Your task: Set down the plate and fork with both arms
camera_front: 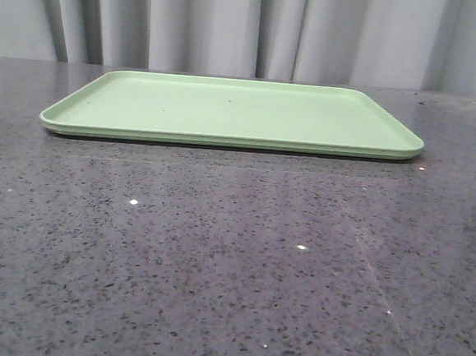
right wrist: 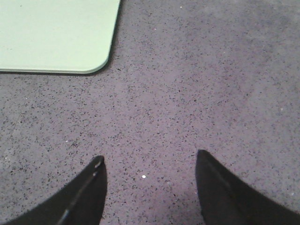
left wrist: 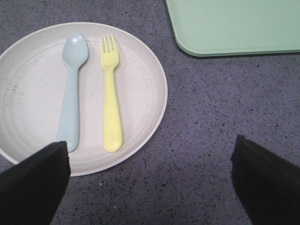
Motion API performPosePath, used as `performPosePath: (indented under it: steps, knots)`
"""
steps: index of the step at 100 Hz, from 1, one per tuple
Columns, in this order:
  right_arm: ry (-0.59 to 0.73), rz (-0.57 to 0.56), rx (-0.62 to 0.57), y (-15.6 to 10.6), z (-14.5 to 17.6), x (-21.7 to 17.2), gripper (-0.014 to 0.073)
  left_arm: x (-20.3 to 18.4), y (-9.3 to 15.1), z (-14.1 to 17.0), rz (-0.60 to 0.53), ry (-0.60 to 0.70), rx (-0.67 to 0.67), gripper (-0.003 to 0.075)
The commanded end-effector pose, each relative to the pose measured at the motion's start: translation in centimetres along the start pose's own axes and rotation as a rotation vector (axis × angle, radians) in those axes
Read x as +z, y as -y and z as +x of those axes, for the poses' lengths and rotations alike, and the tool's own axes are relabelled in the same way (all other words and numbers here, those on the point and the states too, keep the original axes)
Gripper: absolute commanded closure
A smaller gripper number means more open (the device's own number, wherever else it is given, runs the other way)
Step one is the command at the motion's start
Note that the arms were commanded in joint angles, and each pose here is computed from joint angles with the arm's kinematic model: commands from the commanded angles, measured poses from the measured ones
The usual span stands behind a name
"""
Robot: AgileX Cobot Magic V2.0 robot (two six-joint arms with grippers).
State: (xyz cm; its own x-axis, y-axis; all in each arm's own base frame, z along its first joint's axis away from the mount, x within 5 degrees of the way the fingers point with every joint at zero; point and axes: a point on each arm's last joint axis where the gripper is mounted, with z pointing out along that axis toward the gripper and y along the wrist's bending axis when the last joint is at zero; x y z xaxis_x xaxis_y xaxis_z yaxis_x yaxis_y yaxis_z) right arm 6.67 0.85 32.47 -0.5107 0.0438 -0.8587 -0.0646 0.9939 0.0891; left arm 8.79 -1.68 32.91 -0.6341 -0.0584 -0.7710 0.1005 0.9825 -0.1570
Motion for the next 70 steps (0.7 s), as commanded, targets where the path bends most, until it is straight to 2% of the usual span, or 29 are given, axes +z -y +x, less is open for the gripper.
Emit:
performPosePath:
  steps: [1, 37, 57, 70]
  knots:
    - [0.087, -0.001, -0.003, -0.1, -1.5, -0.4, 0.0157, -0.5, 0.2, -1.5, 0.007, 0.098, -0.024, 0.0073]
    - [0.092, -0.001, -0.003, -0.1, -1.6, -0.4, 0.0157, -0.5, -0.1, -1.6, -0.027, 0.112, 0.003, 0.0128]
    - [0.117, -0.002, -0.003, -0.1, -1.8, -0.4, 0.0157, -1.7, -1.1, -2.7, -0.159, 0.159, 0.030, 0.0134]
    - [0.122, -0.002, -0.003, -0.1, -1.8, -0.4, 0.0157, -2.0, -1.6, -3.8, -0.230, 0.143, 0.072, 0.0134]
